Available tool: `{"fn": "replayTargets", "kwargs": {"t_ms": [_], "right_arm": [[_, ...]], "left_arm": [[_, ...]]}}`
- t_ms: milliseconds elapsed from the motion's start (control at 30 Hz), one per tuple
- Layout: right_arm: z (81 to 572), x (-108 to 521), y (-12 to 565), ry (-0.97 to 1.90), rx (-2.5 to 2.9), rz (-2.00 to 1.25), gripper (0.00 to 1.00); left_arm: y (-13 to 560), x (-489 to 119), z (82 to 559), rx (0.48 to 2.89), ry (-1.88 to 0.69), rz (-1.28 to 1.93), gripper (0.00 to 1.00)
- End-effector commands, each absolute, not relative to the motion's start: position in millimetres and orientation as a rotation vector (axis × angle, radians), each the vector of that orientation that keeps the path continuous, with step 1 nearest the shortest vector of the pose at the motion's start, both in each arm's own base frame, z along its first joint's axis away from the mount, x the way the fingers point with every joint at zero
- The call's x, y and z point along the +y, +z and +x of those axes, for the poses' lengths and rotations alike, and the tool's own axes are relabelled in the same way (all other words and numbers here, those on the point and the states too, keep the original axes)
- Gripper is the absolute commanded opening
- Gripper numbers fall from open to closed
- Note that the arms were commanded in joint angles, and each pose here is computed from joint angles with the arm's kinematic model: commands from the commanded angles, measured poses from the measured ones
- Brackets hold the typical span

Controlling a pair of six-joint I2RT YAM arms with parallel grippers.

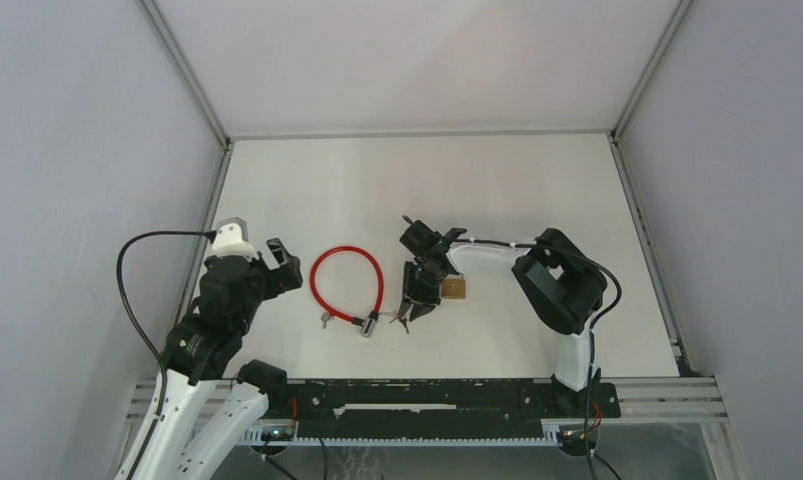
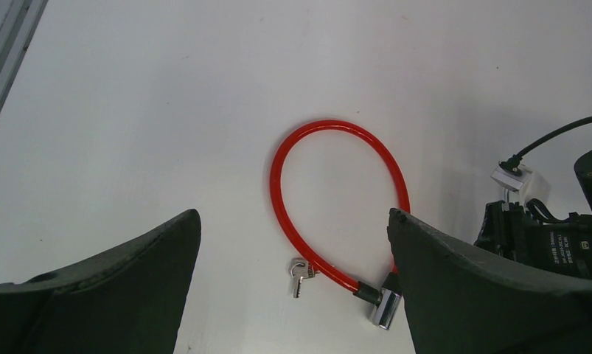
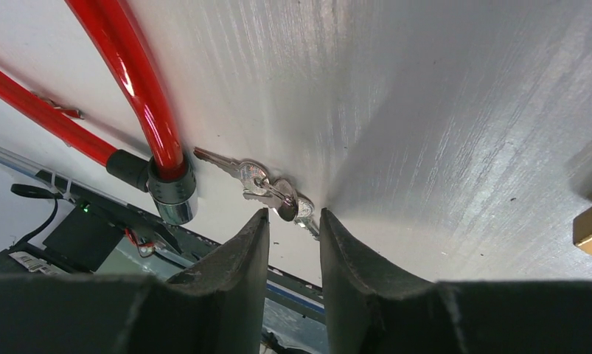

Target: Unlock with the key

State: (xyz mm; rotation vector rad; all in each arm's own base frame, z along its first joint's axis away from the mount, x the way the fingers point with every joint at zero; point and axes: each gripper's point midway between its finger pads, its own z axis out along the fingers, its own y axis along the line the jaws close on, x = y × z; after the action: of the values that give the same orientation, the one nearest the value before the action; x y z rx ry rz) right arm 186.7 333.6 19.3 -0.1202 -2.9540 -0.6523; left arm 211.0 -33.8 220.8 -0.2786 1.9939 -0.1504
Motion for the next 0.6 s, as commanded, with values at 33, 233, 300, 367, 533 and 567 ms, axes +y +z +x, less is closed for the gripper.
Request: {"fn": "replayTargets", "kwargs": {"t_ms": [33, 233, 300, 367, 533, 567], "right_arm": [[202.3, 344.7, 25.7, -0.724, -2.959, -0.157, 0.37], [206.7, 343.7, 23.0, -0.731, -2.955, -0.171, 0.34], [207.0, 344.0, 21.9, -0.736, -2.950, -0.166, 0.33], [207.1, 343.8, 20.5, -0.738, -2.944, -0.165, 0.32], [207.0, 344.6, 18.9, -0.747, -2.931, -0.162, 0.29], [206.8, 344.6, 18.9, -0.747, -2.929, -0.161, 0.28]], "left_arm": [[220.5, -32.4, 213.1, 1.977, -0.137, -0.272, 1.00], [219.9, -33.1, 213.6, 1.981, -0.137, -0.270, 1.00], [220.0, -32.9, 213.6, 1.981, -0.137, -0.271, 1.00], [219.9, -32.9, 213.5, 1.981, -0.137, -0.270, 1.00], [219.7, -32.8, 213.7, 1.982, -0.136, -0.272, 1.00], [219.7, -32.8, 213.7, 1.982, -0.135, -0.271, 1.00]]}}
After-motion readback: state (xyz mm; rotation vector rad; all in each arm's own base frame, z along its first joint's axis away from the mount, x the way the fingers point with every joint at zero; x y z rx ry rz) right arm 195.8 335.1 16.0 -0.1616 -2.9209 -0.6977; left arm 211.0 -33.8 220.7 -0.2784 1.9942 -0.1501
